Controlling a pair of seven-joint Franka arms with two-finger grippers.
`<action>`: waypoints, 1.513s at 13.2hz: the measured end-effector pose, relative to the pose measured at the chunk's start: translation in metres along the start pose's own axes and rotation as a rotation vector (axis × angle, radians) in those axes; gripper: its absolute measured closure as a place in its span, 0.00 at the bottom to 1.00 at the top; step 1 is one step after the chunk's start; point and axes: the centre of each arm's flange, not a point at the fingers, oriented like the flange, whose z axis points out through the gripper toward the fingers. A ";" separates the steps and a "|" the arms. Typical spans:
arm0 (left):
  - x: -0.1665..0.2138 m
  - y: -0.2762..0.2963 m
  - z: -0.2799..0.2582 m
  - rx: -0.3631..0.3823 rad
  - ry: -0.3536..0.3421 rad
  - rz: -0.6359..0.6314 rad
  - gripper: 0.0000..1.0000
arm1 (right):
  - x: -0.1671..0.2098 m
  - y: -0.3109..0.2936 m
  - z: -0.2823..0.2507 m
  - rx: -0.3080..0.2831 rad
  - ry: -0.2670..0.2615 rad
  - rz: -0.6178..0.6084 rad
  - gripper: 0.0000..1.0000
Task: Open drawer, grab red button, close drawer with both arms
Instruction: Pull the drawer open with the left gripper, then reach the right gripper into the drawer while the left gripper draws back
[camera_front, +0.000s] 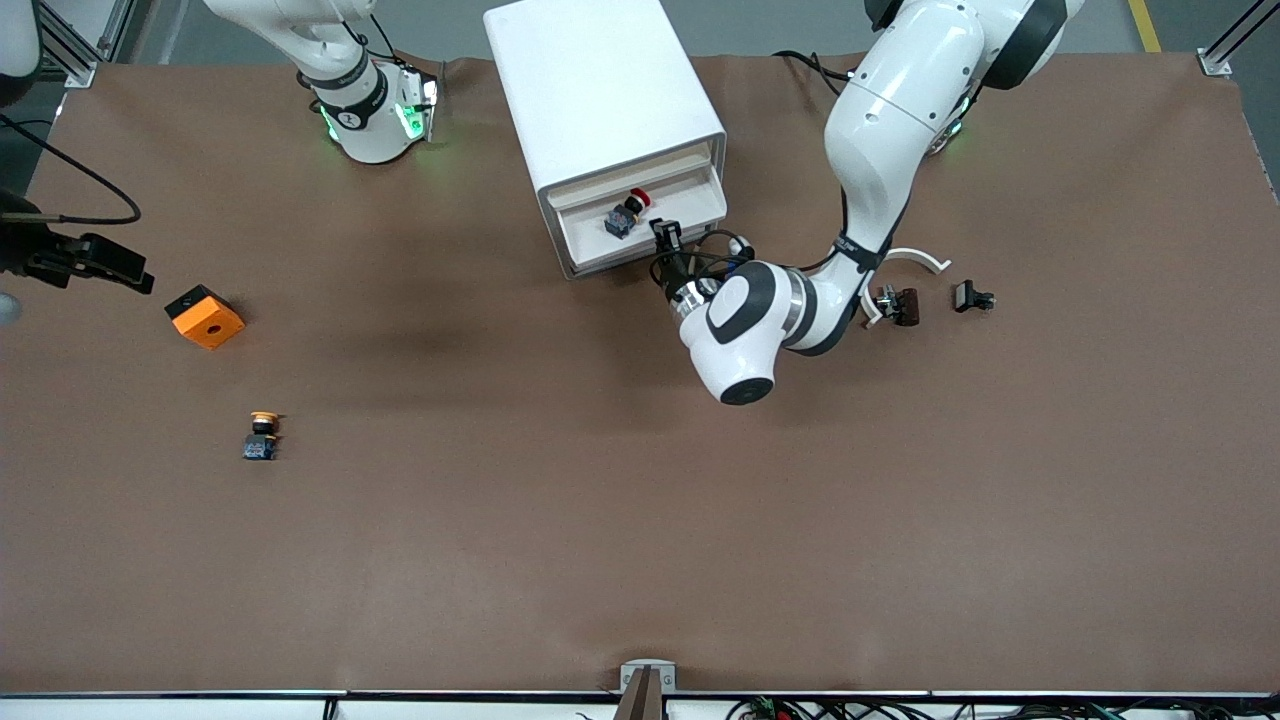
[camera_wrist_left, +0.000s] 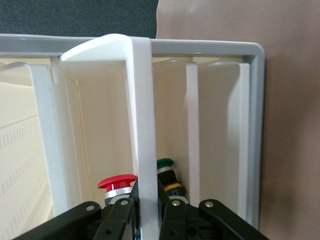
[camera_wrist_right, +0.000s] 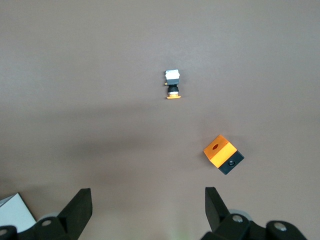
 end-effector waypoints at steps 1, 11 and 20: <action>0.001 0.001 -0.008 -0.008 -0.011 0.000 0.90 | 0.002 -0.006 0.000 -0.007 0.001 -0.011 0.00; 0.010 0.018 -0.085 -0.165 -0.161 0.057 0.28 | 0.012 -0.089 0.027 0.038 -0.062 0.190 0.00; 0.066 -0.004 -0.224 -0.485 -0.184 0.212 0.00 | -0.066 -0.364 0.054 0.123 -0.006 0.495 0.00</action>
